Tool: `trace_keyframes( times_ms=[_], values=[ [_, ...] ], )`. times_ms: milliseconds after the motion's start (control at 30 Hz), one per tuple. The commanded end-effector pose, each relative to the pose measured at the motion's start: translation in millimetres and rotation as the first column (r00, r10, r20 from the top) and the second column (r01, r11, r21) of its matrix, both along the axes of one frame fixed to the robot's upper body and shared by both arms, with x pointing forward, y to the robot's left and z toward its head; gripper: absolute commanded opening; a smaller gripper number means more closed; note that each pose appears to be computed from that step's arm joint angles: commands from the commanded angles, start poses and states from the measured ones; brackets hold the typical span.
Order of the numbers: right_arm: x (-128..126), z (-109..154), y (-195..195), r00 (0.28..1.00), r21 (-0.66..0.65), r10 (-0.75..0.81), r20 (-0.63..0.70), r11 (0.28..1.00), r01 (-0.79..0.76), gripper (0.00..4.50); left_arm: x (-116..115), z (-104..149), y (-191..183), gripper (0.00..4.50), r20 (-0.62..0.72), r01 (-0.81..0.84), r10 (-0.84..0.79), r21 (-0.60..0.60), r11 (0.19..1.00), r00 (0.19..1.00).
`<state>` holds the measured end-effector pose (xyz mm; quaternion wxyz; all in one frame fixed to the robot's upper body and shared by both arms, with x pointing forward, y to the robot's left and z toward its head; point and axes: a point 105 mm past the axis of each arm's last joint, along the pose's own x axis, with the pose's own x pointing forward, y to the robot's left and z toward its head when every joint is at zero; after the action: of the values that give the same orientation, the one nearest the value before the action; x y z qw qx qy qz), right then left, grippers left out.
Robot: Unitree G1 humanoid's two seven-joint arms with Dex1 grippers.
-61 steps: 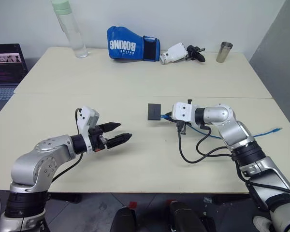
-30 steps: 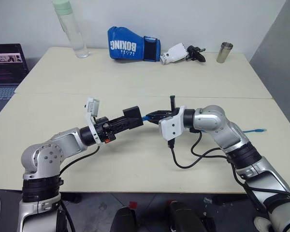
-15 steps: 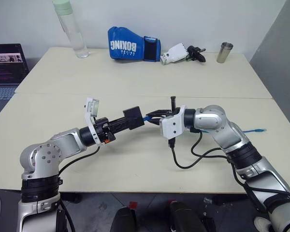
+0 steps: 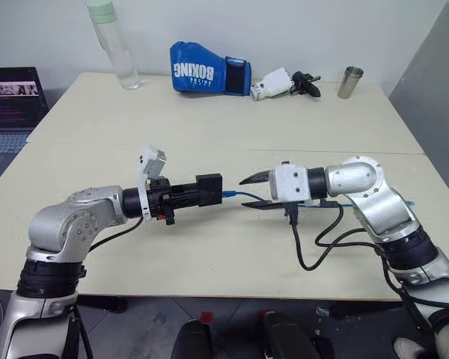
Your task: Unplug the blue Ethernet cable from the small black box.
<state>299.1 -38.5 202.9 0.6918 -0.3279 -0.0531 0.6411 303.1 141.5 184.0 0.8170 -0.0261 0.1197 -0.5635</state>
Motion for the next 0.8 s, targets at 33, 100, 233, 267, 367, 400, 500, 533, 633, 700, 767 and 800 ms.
trace_keyframes(
  times_ms=[33, 100, 233, 267, 367, 400, 500, 533, 633, 700, 767, 800],
  values=[
    [-1, 15, 3, 0.981, 0.072, -0.043, -0.191, 0.996, 0.058, 2.08, -8, 17, -7, 0.80, 0.107, 0.098, -0.104, 0.063, 0.993, 0.989],
    [-1, 13, 5, 0.961, 0.071, -0.054, -0.271, 0.995, 0.076, 2.08, -12, 23, -7, 0.80, 0.126, 0.131, -0.141, 0.084, 0.988, 0.982],
    [4, 12, 8, 0.929, 0.067, -0.075, -0.364, 0.992, 0.106, 2.08, -13, 31, -7, 0.80, 0.150, 0.145, -0.159, 0.096, 0.985, 0.976],
    [4, 12, 9, 0.923, 0.065, -0.076, -0.376, 0.992, 0.108, 2.08, -13, 32, -7, 0.80, 0.151, 0.146, -0.160, 0.096, 0.985, 0.976],
    [1, 12, 12, 0.898, 0.058, -0.059, -0.437, 0.994, 0.093, 2.08, -13, 34, -8, 0.80, 0.157, 0.148, -0.162, 0.097, 0.984, 0.974],
    [1, 12, 13, 0.891, 0.057, -0.056, -0.450, 0.994, 0.091, 2.08, -13, 34, -8, 0.80, 0.158, 0.149, -0.163, 0.097, 0.984, 0.974],
    [3, 11, 15, 0.882, 0.053, -0.056, -0.468, 0.994, 0.091, 2.08, -15, 34, -10, 0.80, 0.158, 0.154, -0.168, 0.097, 0.983, 0.973],
    [4, 10, 16, 0.880, 0.052, -0.056, -0.473, 0.995, 0.091, 2.08, -15, 34, -10, 0.80, 0.158, 0.155, -0.169, 0.097, 0.983, 0.973],
    [2, 10, 17, 0.869, 0.048, -0.037, -0.494, 0.996, 0.070, 2.08, -16, 33, -10, 0.80, 0.158, 0.157, -0.171, 0.100, 0.983, 0.972],
    [3, 10, 17, 0.864, 0.041, -0.027, -0.503, 0.998, 0.055, 2.08, -16, 34, -10, 0.80, 0.159, 0.157, -0.172, 0.100, 0.982, 0.972],
    [5, 10, 18, 0.861, 0.037, -0.023, -0.508, 0.998, 0.048, 2.08, -16, 35, -10, 0.80, 0.160, 0.157, -0.172, 0.100, 0.982, 0.972],
    [5, 10, 19, 0.858, 0.038, -0.021, -0.513, 0.998, 0.047, 2.08, -16, 35, -10, 0.80, 0.161, 0.157, -0.172, 0.100, 0.982, 0.972]
  ],
)
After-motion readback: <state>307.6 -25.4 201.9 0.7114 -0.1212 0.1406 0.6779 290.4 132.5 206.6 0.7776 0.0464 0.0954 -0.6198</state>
